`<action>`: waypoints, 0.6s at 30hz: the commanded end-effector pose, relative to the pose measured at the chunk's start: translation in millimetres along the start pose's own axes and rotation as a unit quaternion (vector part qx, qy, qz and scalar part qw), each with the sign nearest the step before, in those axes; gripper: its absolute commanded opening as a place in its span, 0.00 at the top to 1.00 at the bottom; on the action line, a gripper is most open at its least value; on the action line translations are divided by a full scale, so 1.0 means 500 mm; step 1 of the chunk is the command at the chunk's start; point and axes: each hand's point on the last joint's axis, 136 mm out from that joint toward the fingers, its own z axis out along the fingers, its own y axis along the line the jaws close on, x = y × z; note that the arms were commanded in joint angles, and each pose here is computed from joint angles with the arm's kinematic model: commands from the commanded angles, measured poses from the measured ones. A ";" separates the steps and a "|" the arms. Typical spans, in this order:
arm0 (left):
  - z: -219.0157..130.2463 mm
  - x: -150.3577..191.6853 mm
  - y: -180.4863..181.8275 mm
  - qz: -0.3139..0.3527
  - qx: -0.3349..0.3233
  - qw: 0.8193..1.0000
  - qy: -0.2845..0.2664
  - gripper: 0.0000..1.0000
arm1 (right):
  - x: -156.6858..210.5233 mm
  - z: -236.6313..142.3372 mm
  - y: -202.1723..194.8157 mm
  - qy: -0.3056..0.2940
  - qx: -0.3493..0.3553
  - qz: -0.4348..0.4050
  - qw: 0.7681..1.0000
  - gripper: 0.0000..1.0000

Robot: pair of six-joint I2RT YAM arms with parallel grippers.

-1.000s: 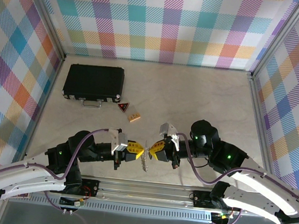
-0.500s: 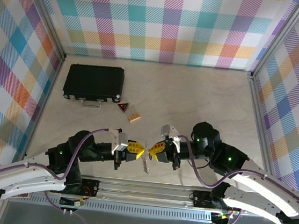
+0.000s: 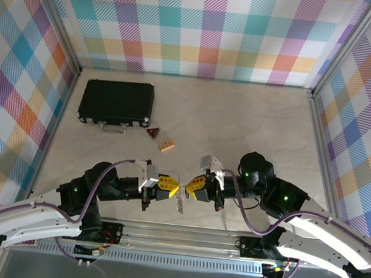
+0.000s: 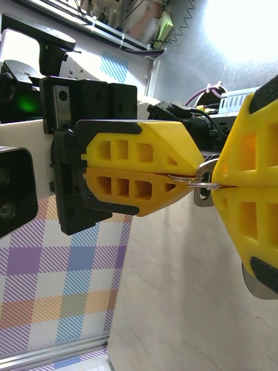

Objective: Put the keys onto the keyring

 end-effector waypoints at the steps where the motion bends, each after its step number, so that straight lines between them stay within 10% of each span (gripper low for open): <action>1: -0.010 -0.054 -0.020 0.006 0.020 0.999 -0.038 1.00 | -0.024 -0.005 0.008 -0.025 -0.002 -0.024 0.999 1.00; 18: -0.011 -0.055 -0.021 0.006 0.021 0.999 -0.038 1.00 | -0.031 -0.004 0.009 -0.030 -0.005 -0.026 0.999 1.00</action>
